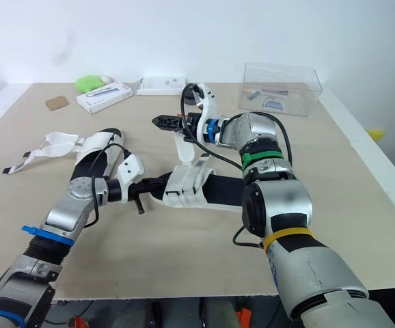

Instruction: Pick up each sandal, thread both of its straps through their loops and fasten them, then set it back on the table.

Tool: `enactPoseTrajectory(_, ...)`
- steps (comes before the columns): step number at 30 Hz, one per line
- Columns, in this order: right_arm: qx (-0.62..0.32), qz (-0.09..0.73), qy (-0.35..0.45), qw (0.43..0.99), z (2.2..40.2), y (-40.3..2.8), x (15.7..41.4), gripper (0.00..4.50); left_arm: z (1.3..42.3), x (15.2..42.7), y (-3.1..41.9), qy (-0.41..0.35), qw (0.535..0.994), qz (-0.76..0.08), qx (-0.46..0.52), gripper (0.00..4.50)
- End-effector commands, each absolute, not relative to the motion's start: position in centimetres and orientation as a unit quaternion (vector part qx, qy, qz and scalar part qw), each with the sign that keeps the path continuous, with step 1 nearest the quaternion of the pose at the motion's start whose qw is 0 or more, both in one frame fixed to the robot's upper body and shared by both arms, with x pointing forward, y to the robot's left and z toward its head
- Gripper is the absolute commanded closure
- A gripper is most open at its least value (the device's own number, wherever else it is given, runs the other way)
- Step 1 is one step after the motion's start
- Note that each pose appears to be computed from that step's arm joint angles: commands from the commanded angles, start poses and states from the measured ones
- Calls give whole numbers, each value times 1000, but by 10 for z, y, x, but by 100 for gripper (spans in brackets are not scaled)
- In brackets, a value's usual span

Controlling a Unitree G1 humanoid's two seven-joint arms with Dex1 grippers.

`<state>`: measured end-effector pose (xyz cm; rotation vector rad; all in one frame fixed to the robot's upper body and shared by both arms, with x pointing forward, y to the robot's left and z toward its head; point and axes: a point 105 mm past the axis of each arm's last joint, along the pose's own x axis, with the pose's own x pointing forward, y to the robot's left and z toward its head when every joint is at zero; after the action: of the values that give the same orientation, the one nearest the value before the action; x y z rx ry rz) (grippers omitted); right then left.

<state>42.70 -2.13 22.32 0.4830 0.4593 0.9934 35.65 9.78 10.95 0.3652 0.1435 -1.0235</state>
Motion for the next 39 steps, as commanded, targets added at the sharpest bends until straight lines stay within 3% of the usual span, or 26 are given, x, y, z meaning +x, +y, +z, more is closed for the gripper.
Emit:
enactPoseTrajectory(1,231,477,164,832,257,-23,430,3,87,356,103,114,852,-479,180,450)
enactPoseTrajectory(2,232,475,162,833,257,-24,430,3,87,356,103,114,851,-479,181,450)
enactPoseTrajectory(3,233,473,161,835,257,-26,431,59,87,356,103,114,851,-479,181,450)
enactPoseTrajectory(7,234,470,157,837,259,-27,432,205,87,356,104,115,851,-479,182,450)
enactPoseTrajectory(11,233,481,149,832,265,-27,430,414,87,356,105,117,851,-479,182,450)
enactPoseTrajectory(12,226,486,146,831,266,-26,429,444,87,356,105,117,851,-479,182,450)
enactPoseTrajectory(17,74,527,96,841,258,-22,418,444,86,355,105,117,852,-477,181,450)
enactPoseTrajectory(22,-211,537,-41,816,246,-17,399,444,85,354,105,118,852,-477,180,450)
enactPoseTrajectory(26,-416,517,-201,721,242,-10,374,444,84,353,105,119,852,-478,178,450)
enactPoseTrajectory(29,-482,521,-285,645,240,-6,353,444,84,353,104,118,852,-479,178,450)
enactPoseTrajectory(32,-577,518,-367,513,225,-6,330,444,85,354,103,118,850,-481,179,450)
enactPoseTrajectory(36,-650,517,-379,409,202,-16,326,444,85,355,102,117,849,-483,180,450)
enactPoseTrajectory(39,-662,519,-377,387,194,-18,328,444,85,355,101,117,848,-484,180,450)
